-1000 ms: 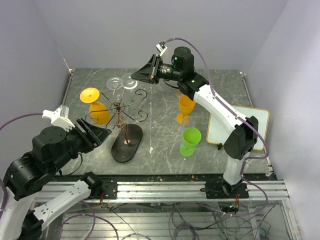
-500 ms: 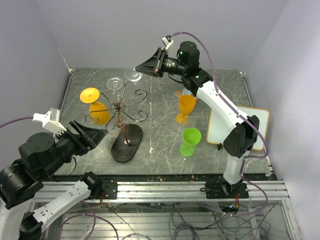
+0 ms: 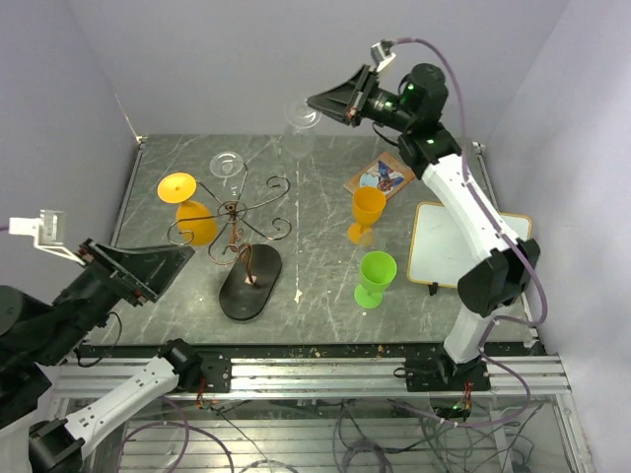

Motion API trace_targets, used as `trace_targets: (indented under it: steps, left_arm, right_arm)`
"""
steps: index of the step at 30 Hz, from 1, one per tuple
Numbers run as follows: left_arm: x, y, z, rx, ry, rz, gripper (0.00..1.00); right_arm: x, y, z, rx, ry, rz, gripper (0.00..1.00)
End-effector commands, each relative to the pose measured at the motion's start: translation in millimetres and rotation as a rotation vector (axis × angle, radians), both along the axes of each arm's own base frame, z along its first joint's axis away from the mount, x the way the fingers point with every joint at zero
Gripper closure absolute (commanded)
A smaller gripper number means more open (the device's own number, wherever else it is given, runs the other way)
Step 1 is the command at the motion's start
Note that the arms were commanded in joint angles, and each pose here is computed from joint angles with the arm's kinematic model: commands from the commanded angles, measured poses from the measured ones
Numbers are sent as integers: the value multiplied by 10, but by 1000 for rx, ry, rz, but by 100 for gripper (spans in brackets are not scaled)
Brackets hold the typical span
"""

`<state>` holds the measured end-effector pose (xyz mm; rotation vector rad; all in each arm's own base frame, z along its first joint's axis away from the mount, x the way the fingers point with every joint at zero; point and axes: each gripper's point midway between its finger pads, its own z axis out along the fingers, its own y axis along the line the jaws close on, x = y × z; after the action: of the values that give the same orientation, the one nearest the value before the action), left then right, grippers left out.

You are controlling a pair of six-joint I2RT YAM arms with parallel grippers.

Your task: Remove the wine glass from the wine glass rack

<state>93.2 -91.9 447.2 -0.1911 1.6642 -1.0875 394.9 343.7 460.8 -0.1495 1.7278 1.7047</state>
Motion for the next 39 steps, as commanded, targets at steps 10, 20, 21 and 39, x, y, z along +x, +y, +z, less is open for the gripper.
trace_targets:
  steps: [10,20,21,39]
  left_arm:
    - [502,-1019,1198,-110,-349,-257,7]
    - [718,-1562,1640,-252,-449,-422,5]
    - [726,-1587,1650,-261,-450,-432,6]
    - [689,-1488,1686,-405,-396,-432,19]
  right_arm:
    - [-1708,-961,1821,469,-346,28,100]
    - [-2359,-1411,2175,667,-398,18,100]
    - [-2408,-1450,2198,692,-400,27,100]
    - [-2616,-1849,2135,1030,-245,213,100]
